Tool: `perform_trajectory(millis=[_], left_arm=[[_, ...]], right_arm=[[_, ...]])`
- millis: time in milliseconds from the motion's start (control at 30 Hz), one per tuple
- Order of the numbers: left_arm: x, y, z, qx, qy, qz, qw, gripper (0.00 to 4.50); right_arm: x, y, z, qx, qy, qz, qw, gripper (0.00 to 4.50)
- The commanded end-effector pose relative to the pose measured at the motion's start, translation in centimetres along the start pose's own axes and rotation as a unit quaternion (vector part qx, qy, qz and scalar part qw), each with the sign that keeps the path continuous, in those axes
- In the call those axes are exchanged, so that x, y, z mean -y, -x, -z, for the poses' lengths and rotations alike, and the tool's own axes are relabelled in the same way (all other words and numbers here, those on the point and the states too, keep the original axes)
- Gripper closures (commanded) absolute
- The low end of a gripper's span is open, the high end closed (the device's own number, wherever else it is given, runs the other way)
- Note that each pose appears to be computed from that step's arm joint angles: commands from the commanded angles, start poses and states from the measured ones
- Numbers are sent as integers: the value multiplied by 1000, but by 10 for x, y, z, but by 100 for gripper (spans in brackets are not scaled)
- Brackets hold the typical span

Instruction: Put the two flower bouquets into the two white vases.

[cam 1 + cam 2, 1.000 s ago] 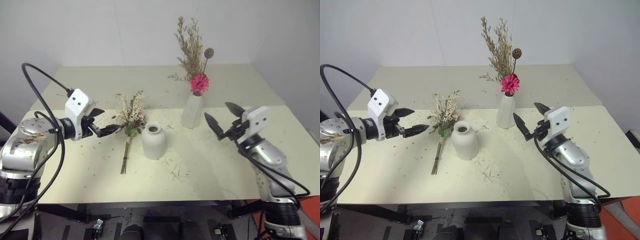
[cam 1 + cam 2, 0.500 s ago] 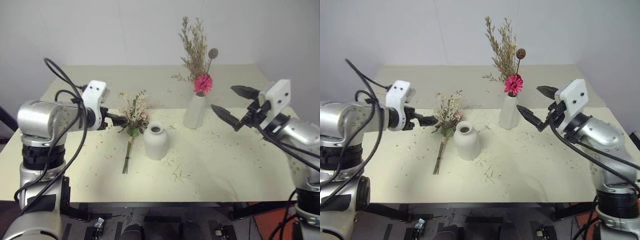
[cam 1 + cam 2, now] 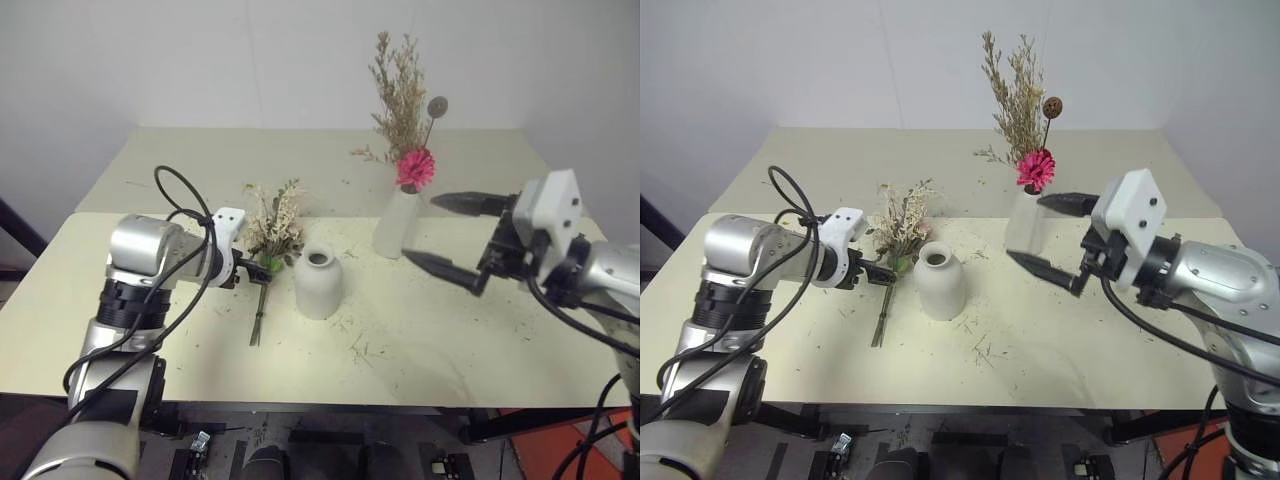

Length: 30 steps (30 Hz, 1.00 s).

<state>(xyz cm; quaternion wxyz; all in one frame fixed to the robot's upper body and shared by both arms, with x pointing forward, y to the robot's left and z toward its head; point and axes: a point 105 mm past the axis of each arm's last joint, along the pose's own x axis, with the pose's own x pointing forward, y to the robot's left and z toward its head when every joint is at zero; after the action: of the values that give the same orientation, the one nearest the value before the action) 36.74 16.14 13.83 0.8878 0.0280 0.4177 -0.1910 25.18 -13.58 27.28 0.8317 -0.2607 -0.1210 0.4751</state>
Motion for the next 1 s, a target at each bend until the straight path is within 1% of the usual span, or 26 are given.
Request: perform_trajectory(millis=[33, 167, 200, 267, 300, 500, 567, 600, 633, 667, 767, 800, 867, 900, 933, 967, 1000], left_arm=[[4, -1, -18, 23, -11, 3, 1000, 0], [7, -12, -20, 12, -9, 14, 1000, 0], [9, -13, -20, 11, -15, 15, 1000, 18], [10, -15, -22, 7, -19, 18, 1000, 63], [10, -15, -23, 6, -22, 18, 1000, 93], [5, -16, -31, 14, -25, 0, 1000, 292], [4, -15, -36, 26, -32, -6, 999, 353], [5, -14, -39, 37, -43, -4, 998, 393], [6, -13, -41, 45, -51, -4, 998, 419], [6, -12, -43, 52, -54, -6, 997, 441], [0, -8, -54, 88, -48, -21, 995, 441], [-3, -5, -60, 107, -35, -26, 993, 441], [-9, 5, -80, 173, -12, -40, 984, 441], [-12, 15, -94, 228, 2, -45, 973, 441], [-14, 27, -108, 291, 4, -50, 955, 441], [-14, 41, -121, 358, -7, -55, 932, 441], [-12, 56, -131, 415, -33, -61, 907, 441]], right_arm=[[-2, 4, -11, 11, 13, 6, 1000, 2], [0, 6, -2, -10, 13, 29, 999, 2], [0, 6, -1, -11, 14, 33, 999, 0], [0, 6, 0, -12, 15, 40, 999, 0], [0, 6, 0, -13, 15, 42, 999, 0], [-1, 6, 3, -15, 14, 51, 999, 0], [-2, 5, 4, -15, 13, 51, 999, 0], [-2, 5, 5, -14, 13, 52, 998, 0], [-1, 5, 6, -14, 13, 55, 998, 0], [-1, 5, 6, -14, 14, 57, 998, 0], [0, 5, 8, -15, 15, 60, 998, 0], [0, 5, 8, -15, 15, 61, 998, 0], [1, 6, 8, -15, 16, 64, 998, 0], [1, 6, 8, -15, 17, 66, 998, 0], [2, 7, 9, -16, 16, 69, 997, 0], [2, 7, 9, -16, 15, 71, 997, 0], [2, 9, 8, -17, 12, 72, 997, 0]])
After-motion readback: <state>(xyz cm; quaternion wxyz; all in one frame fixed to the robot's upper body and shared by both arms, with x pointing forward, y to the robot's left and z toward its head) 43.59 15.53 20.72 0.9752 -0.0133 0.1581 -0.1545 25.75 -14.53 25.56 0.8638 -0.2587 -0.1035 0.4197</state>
